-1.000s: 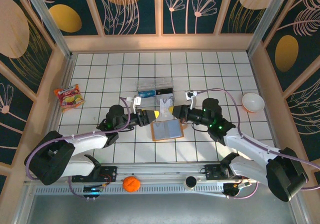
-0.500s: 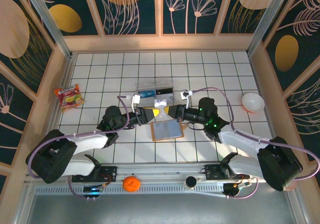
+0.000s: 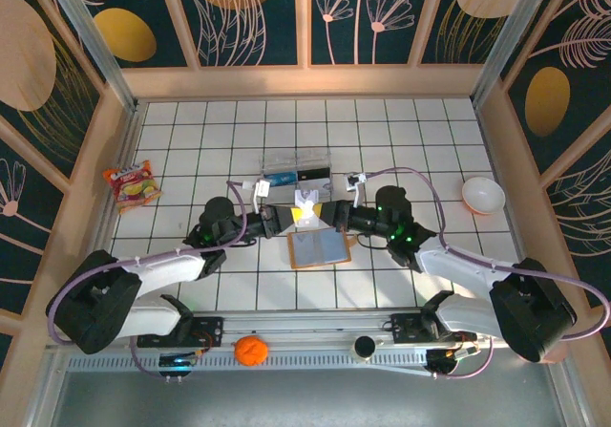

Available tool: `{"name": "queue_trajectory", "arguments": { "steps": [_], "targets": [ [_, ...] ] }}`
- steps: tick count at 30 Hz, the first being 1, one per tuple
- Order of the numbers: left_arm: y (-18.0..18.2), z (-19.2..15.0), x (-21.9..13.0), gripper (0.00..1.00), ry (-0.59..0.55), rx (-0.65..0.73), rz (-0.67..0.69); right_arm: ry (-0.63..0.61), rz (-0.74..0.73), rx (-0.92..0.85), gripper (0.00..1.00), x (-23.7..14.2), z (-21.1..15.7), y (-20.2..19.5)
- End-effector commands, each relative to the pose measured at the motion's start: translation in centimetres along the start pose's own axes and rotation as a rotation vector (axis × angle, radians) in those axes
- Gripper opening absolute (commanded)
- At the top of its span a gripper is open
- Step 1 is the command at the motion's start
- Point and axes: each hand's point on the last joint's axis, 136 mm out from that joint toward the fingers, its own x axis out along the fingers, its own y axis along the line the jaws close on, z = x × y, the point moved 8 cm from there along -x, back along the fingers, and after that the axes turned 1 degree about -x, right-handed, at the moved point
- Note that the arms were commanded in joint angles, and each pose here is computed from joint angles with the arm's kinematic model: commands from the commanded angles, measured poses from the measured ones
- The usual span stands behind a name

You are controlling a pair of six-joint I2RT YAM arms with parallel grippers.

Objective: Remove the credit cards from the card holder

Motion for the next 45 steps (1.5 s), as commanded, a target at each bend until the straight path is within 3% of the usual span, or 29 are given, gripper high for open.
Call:
{"name": "queue_trajectory", "arguments": {
  "steps": [1, 5, 10, 17, 23, 31, 38, 45],
  "targets": [
    [-1.8, 1.7, 0.5, 0.00, 0.008, 0.116, 0.027, -0.025, -0.106, -0.026, 0.21, -0.7, 0.6, -0.1],
    [-2.7, 2.9, 1.0, 0.00, 0.058, 0.194, 0.093, -0.099, -0.221, -0.029, 0.24, -3.5, 1.0, -1.0],
    [-3.3, 4.8, 2.4, 0.00, 0.200, 0.339, 0.219, -0.181, -0.321, 0.027, 0.23, -6.6, 1.2, -2.6],
    [-4.9, 8.2, 4.5, 0.00, 0.422, 0.725, 0.377, -0.203, -0.360, 0.089, 0.21, -8.2, 0.8, -4.1],
    [-4.3, 10.2, 6.3, 0.00, 0.590, 0.943, 0.451, -0.203, -0.387, 0.123, 0.18, -8.7, 0.4, -5.0],
    [-0.5, 11.7, 9.6, 0.00, 0.746, 1.059, 0.571, -0.190, -0.453, 0.153, 0.17, -9.2, 0.2, -6.1],
    [2.9, 10.2, 12.2, 0.00, 0.904, 1.137, 0.640, -0.179, -0.491, 0.181, 0.17, -9.3, 0.3, -7.1],
    [4.3, 9.6, 12.8, 0.00, 0.938, 1.158, 0.631, -0.173, -0.513, 0.202, 0.16, -9.2, 0.1, -8.1]
  ]
}}
